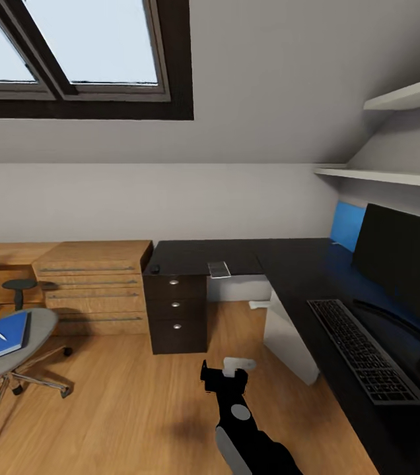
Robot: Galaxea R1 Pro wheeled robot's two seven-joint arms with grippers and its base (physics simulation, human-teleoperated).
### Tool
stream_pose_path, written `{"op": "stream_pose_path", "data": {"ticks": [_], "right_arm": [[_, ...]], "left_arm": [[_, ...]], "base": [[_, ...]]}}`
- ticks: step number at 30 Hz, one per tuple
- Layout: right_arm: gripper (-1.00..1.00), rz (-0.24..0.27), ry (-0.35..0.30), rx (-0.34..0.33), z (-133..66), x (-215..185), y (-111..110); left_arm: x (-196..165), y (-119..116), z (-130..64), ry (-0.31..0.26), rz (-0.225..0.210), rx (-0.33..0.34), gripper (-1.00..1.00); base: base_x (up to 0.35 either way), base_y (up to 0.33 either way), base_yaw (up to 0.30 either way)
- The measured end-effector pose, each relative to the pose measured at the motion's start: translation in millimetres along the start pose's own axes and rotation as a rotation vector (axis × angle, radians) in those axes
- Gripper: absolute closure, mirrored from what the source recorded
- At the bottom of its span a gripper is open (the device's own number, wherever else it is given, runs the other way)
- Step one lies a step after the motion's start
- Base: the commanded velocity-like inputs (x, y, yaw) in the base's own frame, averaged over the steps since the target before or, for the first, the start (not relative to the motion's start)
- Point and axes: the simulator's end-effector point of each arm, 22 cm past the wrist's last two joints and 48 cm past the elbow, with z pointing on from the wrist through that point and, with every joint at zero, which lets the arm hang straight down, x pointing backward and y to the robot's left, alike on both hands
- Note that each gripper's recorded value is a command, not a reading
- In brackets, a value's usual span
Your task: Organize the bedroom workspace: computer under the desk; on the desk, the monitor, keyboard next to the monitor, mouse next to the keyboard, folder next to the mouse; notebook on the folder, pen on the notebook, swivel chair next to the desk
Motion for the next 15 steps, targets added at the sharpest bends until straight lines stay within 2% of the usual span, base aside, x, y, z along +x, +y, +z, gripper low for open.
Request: {"op": "stream_pose_path", "data": {"ticks": [4, 5, 6, 15], "right_arm": [[-1.0, 0.01, -0.015, -0.002, -0.9, -7.4, 1.2], [-1.0, 0.011, -0.015, -0.002, -0.9, -7.7, 1.3], [-1.0, 0.012, -0.017, 0.05, -1.5, -7.5, -9.6], [-1.0, 0.01, -0.018, 0.06, -1.9, -7.6, -11.3]], "left_arm": [[0.0, 0.1, 0.0, 0.0, 0.0, 0.0, -1.0], [0.0, 0.1, 0.0, 0.0, 0.0, 0.0, -1.0], [0.2, 0.0, 0.0, 0.0, 0.0, -0.001, -1.0], [0.1, 0.3, 0.0, 0.0, 0.0, -0.001, -1.0]], "base": [[0.312, 0.152, 0.048], [0.319, 0.011, 0.271], [0.32, 0.007, 0.274], [0.32, 0.002, 0.278]]}}
